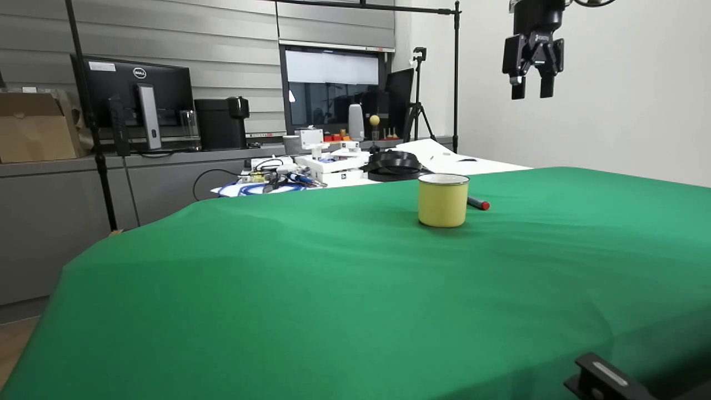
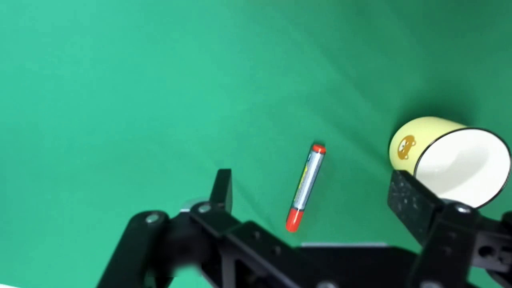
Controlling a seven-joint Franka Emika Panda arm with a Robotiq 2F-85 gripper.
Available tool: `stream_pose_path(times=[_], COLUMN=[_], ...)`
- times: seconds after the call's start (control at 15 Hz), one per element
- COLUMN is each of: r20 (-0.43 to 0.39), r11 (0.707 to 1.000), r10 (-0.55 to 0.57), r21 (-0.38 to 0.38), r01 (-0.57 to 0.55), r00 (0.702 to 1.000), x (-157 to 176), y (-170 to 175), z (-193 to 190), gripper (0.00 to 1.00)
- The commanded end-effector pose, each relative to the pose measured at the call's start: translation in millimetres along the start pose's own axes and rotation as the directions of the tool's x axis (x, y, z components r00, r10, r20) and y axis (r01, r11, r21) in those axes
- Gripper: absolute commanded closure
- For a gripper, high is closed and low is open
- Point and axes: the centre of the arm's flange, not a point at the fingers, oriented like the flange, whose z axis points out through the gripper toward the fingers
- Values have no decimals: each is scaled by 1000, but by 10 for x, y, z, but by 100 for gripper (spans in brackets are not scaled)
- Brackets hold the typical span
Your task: Put the red marker inside the yellow mug
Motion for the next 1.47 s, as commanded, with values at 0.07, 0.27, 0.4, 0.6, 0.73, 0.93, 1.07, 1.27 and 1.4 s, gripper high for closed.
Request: stream_pose_path(times=[0.07,0.27,0.4,0.6,0.73,0.93,1.07,1.27,1.4], r20=[79,80,88,89,89,35,-13,-61,-42], r11=[976,984,981,980,980,974,970,963,957], r10=[215,177,192,197,199,224,243,266,279], r21=[4,-3,-5,-6,-6,4,21,72,99], r01=[-216,-177,-192,-198,-199,-225,-243,-262,-274], r00=[973,981,977,976,976,974,970,962,959], x=[666,502,575,584,585,717,837,987,1057], y=[4,-36,-56,-49,-48,-55,-55,-51,-90], z=[55,159,176,165,161,261,433,701,932], gripper=[0,0,0,0,0,0,0,0,0])
